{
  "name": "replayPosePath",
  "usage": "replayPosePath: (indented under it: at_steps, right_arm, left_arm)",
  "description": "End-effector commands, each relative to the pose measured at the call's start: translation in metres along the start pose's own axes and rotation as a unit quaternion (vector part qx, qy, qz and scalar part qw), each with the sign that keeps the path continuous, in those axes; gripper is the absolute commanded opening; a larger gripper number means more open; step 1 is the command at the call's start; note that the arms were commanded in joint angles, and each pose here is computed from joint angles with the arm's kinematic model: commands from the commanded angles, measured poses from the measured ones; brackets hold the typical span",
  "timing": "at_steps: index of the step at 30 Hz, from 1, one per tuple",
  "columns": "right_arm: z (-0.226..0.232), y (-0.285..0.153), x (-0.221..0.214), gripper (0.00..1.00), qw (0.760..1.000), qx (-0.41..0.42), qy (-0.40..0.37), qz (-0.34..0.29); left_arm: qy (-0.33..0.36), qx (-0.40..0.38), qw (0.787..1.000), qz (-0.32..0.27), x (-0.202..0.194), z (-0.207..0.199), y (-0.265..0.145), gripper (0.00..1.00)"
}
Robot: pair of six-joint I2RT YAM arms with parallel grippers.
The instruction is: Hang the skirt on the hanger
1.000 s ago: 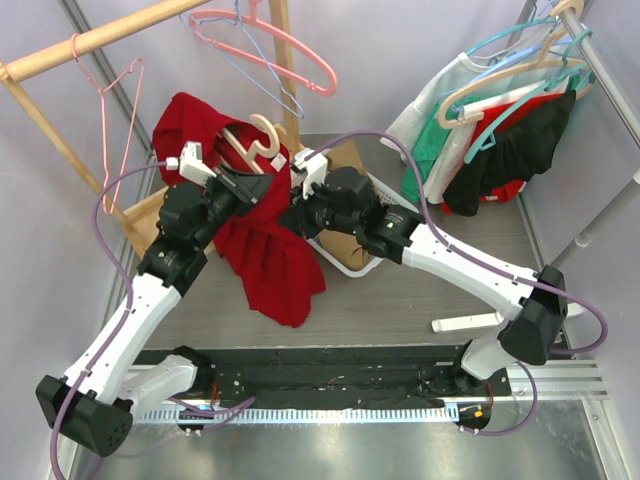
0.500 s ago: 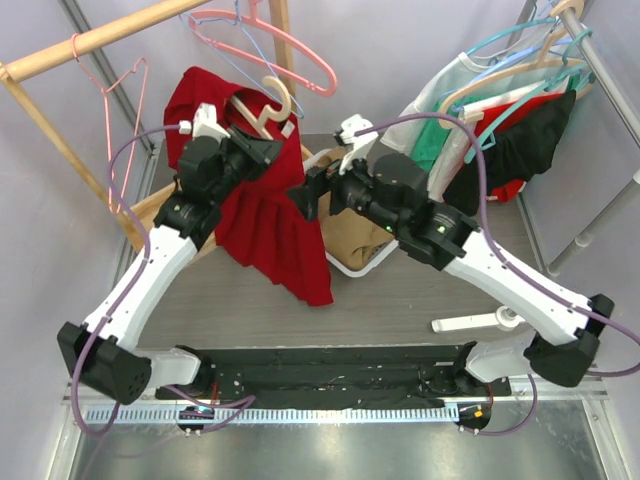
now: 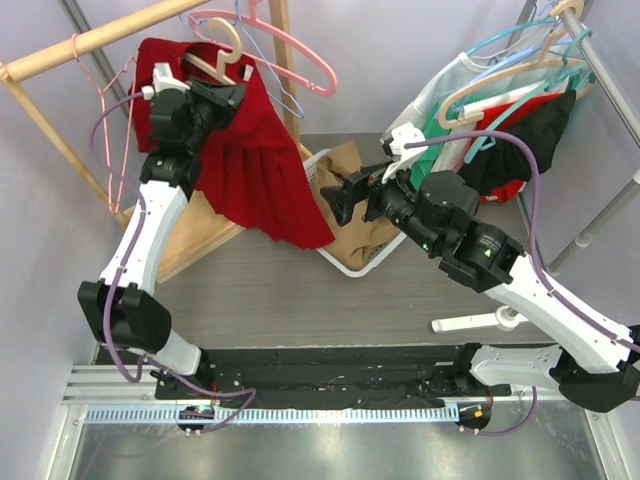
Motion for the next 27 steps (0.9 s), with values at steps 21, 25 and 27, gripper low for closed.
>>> replayPosePath:
  at_steps: [21, 25, 27]
  right_arm:
    - [-0.024, 0.007, -0.024, 0.98, 0.998, -0.05, -0.04, 0.026]
    - [-0.027, 0.006, -0.025, 0.98, 0.997, -0.052, -0.04, 0.027]
    - [-0.029, 0.005, -0.026, 0.98, 0.997, -0.055, -0.039, 0.027]
  left_arm:
    - [-0.071, -0.181, 0.975, -0.112, 0.089, -0.058, 0.048, 0.0]
    - [-0.099, -0.19, 0.969, -0.123, 0.091, -0.049, 0.051, 0.0]
    - [-0.103, -0.186, 0.969, -0.128, 0.093, -0.047, 0.051, 0.0]
Point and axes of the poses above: each gripper's point midway between its finger pads, its own y axis out along the fingers, its own z axis along the line the jaws close on, x = y × z, the point moved 8 cm from there along -y, back along the fingers, and after that the axes turned 11 degrees about y, right-handed, at the moved point
